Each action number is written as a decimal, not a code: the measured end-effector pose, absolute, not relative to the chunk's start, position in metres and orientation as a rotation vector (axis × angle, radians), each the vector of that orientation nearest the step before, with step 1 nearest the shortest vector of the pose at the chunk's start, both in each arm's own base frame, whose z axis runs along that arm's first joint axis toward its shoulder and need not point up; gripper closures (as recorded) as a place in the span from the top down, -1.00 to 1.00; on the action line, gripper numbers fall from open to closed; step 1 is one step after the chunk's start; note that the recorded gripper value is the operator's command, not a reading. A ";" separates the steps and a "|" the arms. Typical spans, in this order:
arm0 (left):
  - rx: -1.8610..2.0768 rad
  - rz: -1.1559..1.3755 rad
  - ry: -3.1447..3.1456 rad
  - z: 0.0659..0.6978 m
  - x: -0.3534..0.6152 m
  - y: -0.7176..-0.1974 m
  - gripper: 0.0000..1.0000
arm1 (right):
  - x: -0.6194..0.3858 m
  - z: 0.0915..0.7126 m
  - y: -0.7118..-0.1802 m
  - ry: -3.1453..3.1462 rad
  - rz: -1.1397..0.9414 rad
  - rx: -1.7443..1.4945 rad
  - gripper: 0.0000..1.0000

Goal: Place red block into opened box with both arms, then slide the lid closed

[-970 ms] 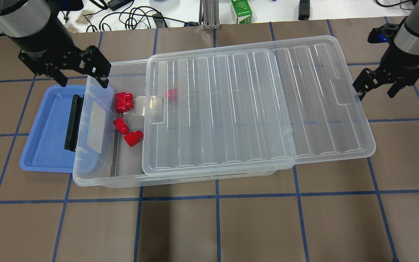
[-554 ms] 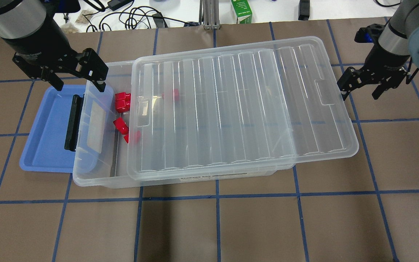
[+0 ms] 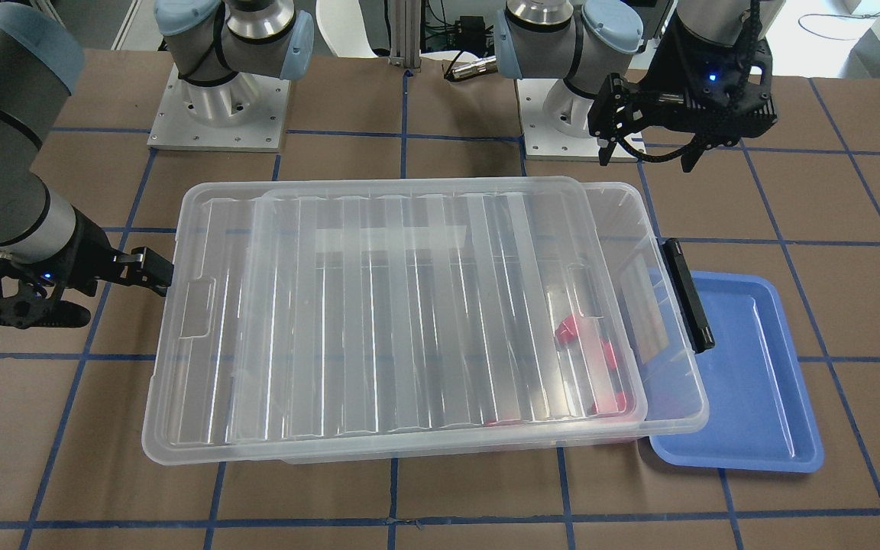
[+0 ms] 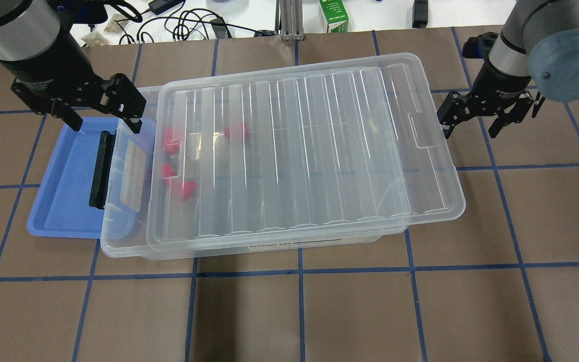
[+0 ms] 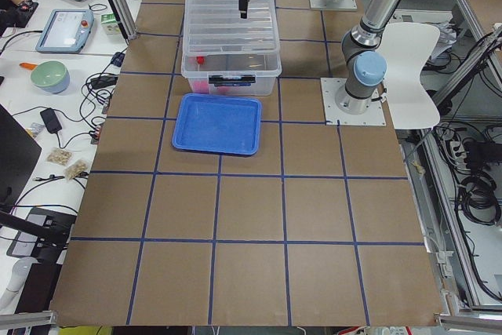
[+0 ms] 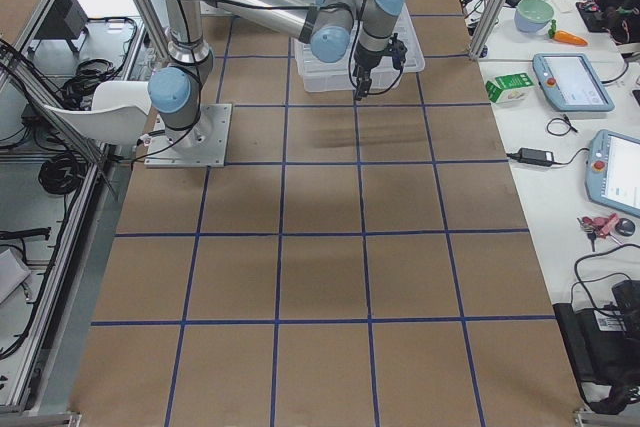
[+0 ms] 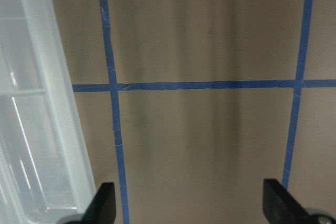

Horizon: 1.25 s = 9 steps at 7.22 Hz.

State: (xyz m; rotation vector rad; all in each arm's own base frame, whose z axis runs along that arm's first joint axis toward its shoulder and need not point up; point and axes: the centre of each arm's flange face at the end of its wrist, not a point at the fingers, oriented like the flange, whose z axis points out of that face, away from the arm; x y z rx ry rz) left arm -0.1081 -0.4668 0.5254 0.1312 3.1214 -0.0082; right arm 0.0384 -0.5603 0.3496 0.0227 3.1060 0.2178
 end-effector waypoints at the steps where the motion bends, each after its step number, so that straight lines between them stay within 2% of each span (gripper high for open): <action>1: 0.129 -0.007 3.121 0.525 -0.108 -0.466 1.00 | 0.052 0.349 -0.559 3.109 0.220 0.033 1.00; 9: 0.128 -0.006 3.120 0.525 -0.108 -0.466 1.00 | 0.088 0.348 -0.556 3.118 0.212 0.025 1.00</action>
